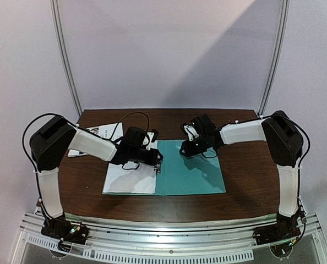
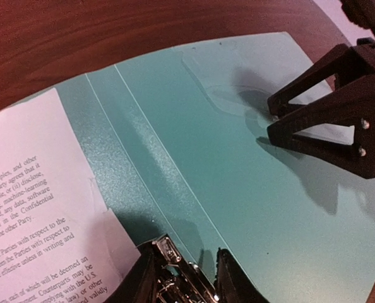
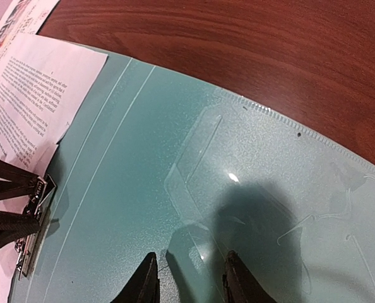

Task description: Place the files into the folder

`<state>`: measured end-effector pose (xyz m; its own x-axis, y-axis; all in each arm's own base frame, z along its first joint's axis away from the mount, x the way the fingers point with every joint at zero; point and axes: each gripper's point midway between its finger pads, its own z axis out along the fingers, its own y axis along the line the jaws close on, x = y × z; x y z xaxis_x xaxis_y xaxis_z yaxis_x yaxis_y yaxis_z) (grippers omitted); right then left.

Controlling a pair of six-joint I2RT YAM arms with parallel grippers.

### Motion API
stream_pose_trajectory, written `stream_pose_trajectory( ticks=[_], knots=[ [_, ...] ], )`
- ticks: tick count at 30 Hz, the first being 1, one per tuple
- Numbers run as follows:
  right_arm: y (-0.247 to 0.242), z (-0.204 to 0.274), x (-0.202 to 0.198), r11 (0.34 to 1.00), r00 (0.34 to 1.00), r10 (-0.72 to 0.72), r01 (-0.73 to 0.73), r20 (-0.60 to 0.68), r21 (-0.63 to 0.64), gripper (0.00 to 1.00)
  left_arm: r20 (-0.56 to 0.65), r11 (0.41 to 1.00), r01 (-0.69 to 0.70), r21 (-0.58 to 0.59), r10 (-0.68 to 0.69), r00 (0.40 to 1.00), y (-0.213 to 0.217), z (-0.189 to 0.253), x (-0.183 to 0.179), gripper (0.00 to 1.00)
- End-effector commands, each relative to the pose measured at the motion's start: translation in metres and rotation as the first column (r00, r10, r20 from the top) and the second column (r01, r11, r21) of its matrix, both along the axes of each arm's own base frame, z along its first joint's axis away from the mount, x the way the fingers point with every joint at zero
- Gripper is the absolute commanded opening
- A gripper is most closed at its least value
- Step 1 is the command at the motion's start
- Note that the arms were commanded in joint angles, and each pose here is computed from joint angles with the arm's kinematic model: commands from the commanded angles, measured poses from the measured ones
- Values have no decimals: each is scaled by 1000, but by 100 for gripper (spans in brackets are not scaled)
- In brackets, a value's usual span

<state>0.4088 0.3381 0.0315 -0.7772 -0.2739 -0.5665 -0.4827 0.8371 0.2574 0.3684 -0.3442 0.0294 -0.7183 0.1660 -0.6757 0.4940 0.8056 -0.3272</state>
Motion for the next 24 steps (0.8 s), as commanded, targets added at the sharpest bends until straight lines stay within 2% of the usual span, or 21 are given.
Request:
stream_pose_trajectory(
  ticks=[1, 9, 18, 24],
  knots=[
    [-34, -63, -46, 988, 975, 2, -36, -221, -152, 35, -233, 988, 3, 152, 33, 972, 41, -52, -43, 34],
    [-18, -43, -37, 992, 979, 57, -77, -198, -97, 35, -163, 995, -21, 93, 36, 986, 35, -21, -28, 39],
    [2, -13, -26, 993, 981, 114, -119, -156, -22, 37, -109, 998, -33, 48, 38, 993, 37, 5, -22, 51],
    [10, 0, -20, 991, 982, 131, -131, -136, 8, 38, -73, 999, -34, 41, 37, 997, 38, 18, -16, 54]
  ],
)
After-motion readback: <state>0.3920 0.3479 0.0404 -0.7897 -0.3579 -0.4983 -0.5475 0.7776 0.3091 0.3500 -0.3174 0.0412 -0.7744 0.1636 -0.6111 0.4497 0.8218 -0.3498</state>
